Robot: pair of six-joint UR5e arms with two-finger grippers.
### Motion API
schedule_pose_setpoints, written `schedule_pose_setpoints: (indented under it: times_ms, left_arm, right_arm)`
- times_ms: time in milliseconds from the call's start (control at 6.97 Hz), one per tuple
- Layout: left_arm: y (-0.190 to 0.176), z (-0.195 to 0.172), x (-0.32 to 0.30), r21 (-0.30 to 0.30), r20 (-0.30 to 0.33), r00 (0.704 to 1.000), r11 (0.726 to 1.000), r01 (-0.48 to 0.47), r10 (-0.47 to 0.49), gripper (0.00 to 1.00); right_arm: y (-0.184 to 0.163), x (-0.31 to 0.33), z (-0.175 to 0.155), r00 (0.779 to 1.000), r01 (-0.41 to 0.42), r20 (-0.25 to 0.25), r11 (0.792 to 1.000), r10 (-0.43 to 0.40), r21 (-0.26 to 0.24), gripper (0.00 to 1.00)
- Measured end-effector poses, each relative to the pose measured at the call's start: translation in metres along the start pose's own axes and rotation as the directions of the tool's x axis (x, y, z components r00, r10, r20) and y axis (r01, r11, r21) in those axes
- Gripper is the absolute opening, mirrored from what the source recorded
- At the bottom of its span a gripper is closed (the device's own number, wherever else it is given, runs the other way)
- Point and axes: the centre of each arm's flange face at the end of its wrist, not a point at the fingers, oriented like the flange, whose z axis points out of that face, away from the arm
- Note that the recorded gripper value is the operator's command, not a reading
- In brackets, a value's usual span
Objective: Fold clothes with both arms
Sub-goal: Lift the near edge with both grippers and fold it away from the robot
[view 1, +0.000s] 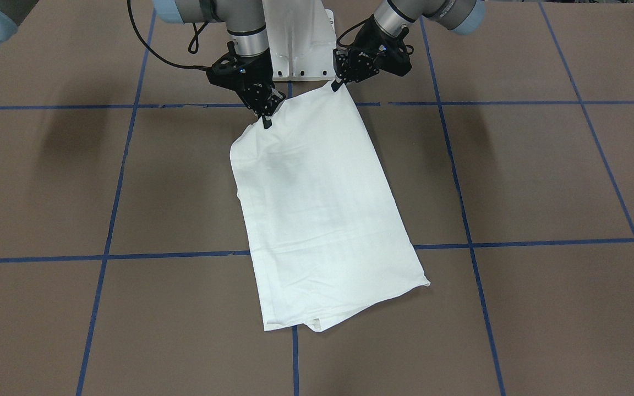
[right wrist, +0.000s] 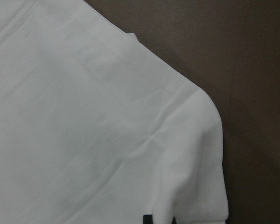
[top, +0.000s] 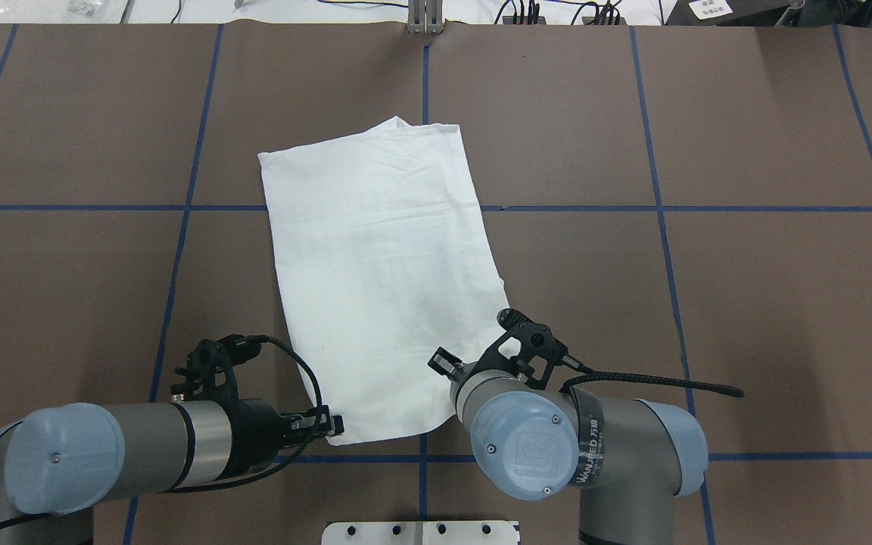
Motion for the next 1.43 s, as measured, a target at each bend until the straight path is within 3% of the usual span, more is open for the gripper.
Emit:
schedule_pose_setpoints:
  times_ms: [287, 574, 717, 1004, 1435]
  left_arm:
    - [0.012, -0.053, 0.035, -0.055, -0.013, 1.0, 0.998, -0.002, 0.001, 0.0]
    - [0.014, -0.076, 0.046, -0.075, -0.017, 1.0, 0.997, -0.002, 0.001, 0.0]
    - [0.009, -0.078, 0.046, -0.066, -0.005, 1.0, 0.998, 0.002, -0.002, 0.0]
    - [-0.016, -0.077, 0.044, -0.009, 0.031, 1.0, 1.0, 0.001, -0.001, 0.0]
    - [-0.088, -0.042, 0.032, 0.116, 0.119, 0.99, 0.99, -0.084, 0.07, 0.0]
  right_arm:
    - [0.009, 0.006, -0.08, 1.0, 0.002, -0.012, 0.999, -0.002, -0.04, 0.0]
    - [0.017, 0.006, -0.126, 1.0, -0.002, -0.015, 0.997, 0.001, -0.074, 0.0]
    - [0.021, 0.0, -0.127, 1.0, 0.007, -0.013, 0.998, -0.008, -0.068, 0.0]
    - [0.016, -0.028, -0.101, 0.999, 0.039, 0.011, 0.999, -0.039, -0.001, 0.0]
    - [-0.037, -0.068, -0.038, 0.997, 0.06, 0.04, 0.994, -0.064, 0.095, 0.0]
